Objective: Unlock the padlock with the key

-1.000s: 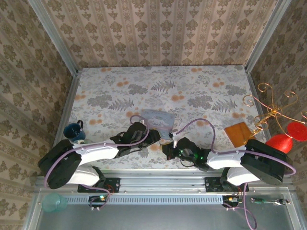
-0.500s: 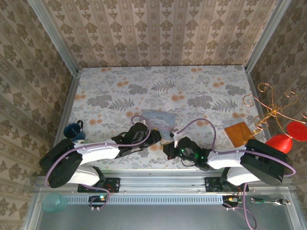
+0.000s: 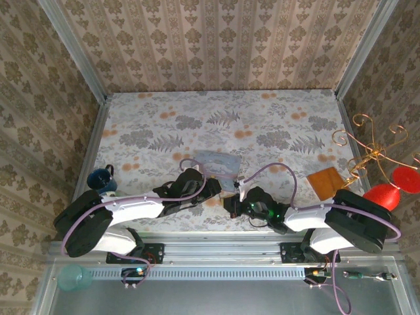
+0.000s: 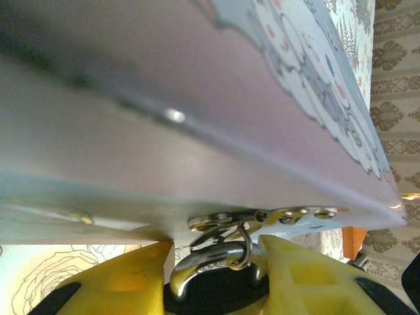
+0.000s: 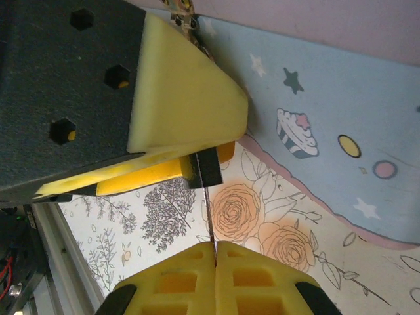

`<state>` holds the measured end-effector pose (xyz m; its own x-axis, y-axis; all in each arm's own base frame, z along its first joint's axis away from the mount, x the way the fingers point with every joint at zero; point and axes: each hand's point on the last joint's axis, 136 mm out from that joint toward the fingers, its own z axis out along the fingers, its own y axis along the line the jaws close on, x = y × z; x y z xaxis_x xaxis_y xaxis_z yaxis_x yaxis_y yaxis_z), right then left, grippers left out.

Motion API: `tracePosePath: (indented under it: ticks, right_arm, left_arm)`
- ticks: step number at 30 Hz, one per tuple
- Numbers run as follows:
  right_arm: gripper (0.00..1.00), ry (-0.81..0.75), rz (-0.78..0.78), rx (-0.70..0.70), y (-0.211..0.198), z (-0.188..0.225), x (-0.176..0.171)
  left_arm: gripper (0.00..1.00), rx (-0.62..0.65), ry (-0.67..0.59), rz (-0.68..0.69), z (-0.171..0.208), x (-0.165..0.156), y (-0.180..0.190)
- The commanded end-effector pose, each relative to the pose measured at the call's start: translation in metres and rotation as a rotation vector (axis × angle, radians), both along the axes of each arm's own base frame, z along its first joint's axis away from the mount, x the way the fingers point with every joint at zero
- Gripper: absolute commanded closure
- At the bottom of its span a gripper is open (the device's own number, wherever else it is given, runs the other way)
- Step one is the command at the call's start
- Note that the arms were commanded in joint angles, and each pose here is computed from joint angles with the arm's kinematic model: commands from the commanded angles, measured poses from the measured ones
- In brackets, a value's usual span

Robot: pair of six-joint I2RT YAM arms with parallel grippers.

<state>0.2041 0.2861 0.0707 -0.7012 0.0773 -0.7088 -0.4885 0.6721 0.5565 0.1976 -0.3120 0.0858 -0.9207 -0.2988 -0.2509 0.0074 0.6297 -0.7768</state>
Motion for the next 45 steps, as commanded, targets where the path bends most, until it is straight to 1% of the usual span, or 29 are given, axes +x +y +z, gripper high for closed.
tracePosePath:
  ticks: [1, 6, 21, 33, 39, 45]
  right_arm:
    - [1.00, -0.071, -0.047, 0.067, 0.004, 0.018, 0.017]
    - [1.00, -0.067, -0.040, 0.056, 0.006, 0.011, 0.017]
    - [1.00, -0.086, -0.076, 0.038, -0.005, 0.015, 0.019]
    - [1.00, -0.081, -0.054, 0.027, -0.005, 0.012, 0.016]
    - [1.00, -0.077, -0.023, 0.019, -0.002, 0.010, 0.012]
    - [1.00, -0.076, -0.028, 0.016, -0.002, 0.008, 0.012]
  left_arm:
    - [0.90, -0.078, 0.004, -0.060, 0.016, -0.012, -0.014]
    - [0.90, -0.078, -0.002, -0.048, 0.018, -0.010, -0.012]
    - [0.90, -0.069, -0.006, -0.019, 0.018, -0.007, -0.001]
    - [0.89, -0.036, -0.021, -0.007, 0.017, -0.002, 0.007]
    - [0.88, -0.045, -0.027, -0.005, 0.021, 0.000, 0.006]
    - [0.88, -0.052, -0.028, -0.012, 0.024, 0.001, 0.002]
